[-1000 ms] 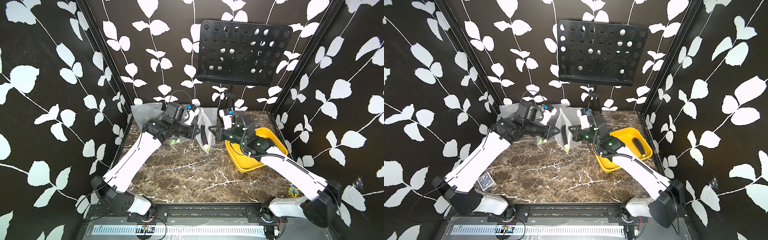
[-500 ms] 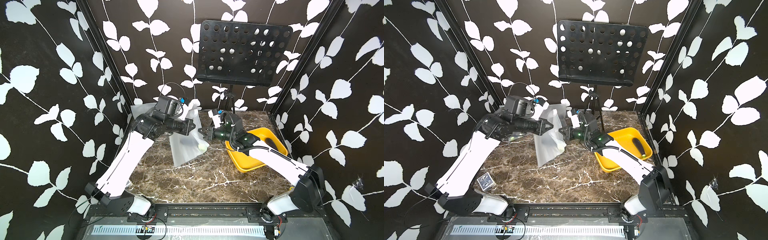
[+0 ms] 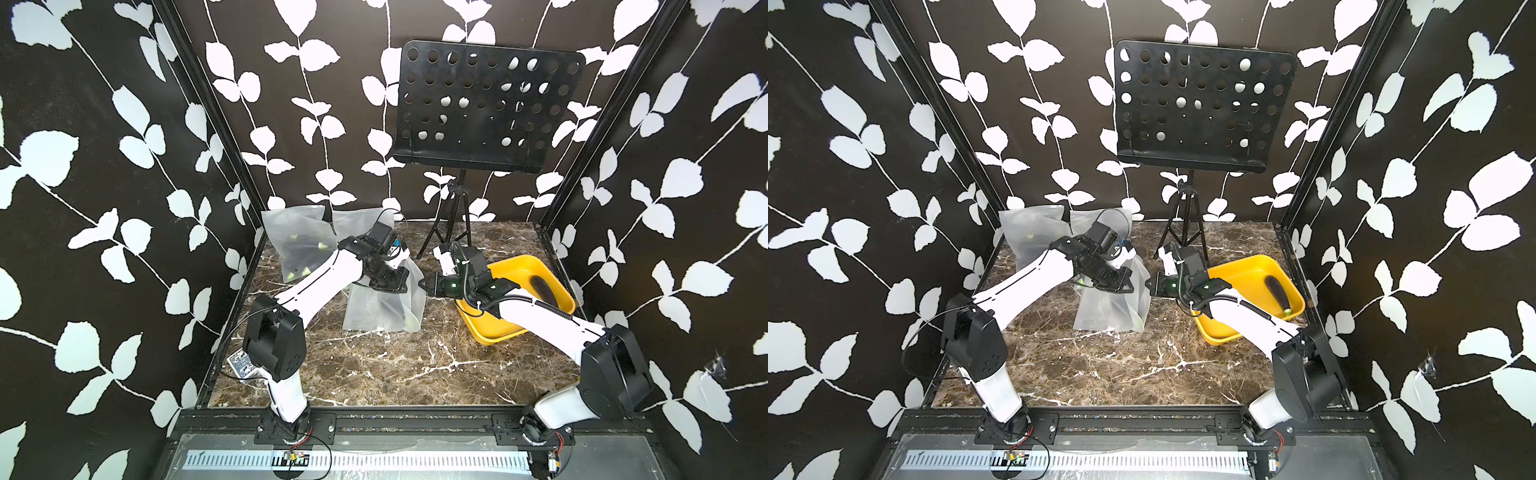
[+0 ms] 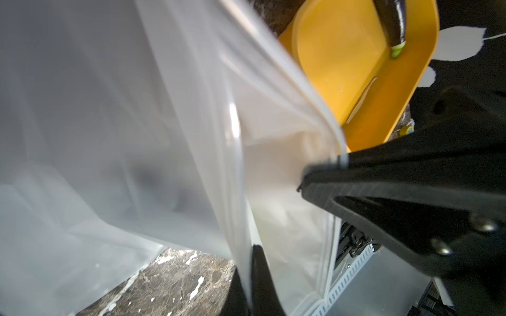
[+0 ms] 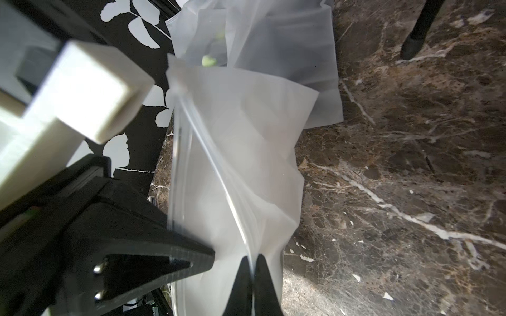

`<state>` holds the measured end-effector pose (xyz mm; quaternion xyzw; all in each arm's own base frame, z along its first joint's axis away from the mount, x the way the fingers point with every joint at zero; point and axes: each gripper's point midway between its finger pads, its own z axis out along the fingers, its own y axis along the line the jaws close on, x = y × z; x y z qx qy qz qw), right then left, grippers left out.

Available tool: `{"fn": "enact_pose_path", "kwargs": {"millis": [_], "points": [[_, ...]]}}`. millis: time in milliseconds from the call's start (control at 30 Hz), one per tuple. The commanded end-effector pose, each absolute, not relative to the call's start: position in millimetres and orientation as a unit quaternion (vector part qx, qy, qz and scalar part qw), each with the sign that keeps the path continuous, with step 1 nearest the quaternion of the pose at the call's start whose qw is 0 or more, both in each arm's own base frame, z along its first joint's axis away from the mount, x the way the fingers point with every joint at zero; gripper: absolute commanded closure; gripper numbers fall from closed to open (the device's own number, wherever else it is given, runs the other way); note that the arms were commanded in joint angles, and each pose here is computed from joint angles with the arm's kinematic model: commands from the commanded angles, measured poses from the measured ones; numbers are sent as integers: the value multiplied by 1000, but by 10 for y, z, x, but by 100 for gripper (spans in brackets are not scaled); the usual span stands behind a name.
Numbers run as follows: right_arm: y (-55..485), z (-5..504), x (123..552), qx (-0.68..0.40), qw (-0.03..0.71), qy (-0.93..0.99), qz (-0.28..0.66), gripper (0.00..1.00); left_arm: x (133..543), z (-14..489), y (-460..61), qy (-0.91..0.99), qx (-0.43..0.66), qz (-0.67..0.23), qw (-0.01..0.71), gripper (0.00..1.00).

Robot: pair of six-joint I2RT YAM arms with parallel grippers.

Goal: Place the eggplant in a zip-top bag and seal the zipper
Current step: Adjust the zipper food storage bag in the zipper food storage bag, then pick up the eggplant from the basket.

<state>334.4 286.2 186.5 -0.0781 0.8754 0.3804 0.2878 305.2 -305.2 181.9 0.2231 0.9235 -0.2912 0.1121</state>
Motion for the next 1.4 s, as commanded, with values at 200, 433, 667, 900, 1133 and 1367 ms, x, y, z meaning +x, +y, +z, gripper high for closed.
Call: {"fn": "enact_pose_path", "kwargs": {"millis": [200, 433, 667, 900, 1133, 1367], "points": [[2427, 1777, 3343, -38, 300, 890, 343, 81, 2966, 1750, -3361, 905, 234, -342, 96, 100], [2024, 1948, 3197, -24, 308, 898, 313, 44, 3016, 1539, -3605, 898, 220, -369, 97, 100], [864, 2009, 3209, 61, 337, 932, 118, 26, 3093, 1441, -3700, 897, 230, -361, 111, 100], [-313, 1603, 3414, 139, 291, 945, -51, 23, 3105, 1434, -3697, 894, 239, -358, 120, 100], [-836, 1196, 3559, 153, 230, 952, -133, 22, 3119, 1375, -3619, 902, 239, -333, 137, 100], [-1141, 933, 3800, 189, 222, 947, -135, 21, 3113, 1357, -3564, 904, 241, -322, 143, 100]]}}
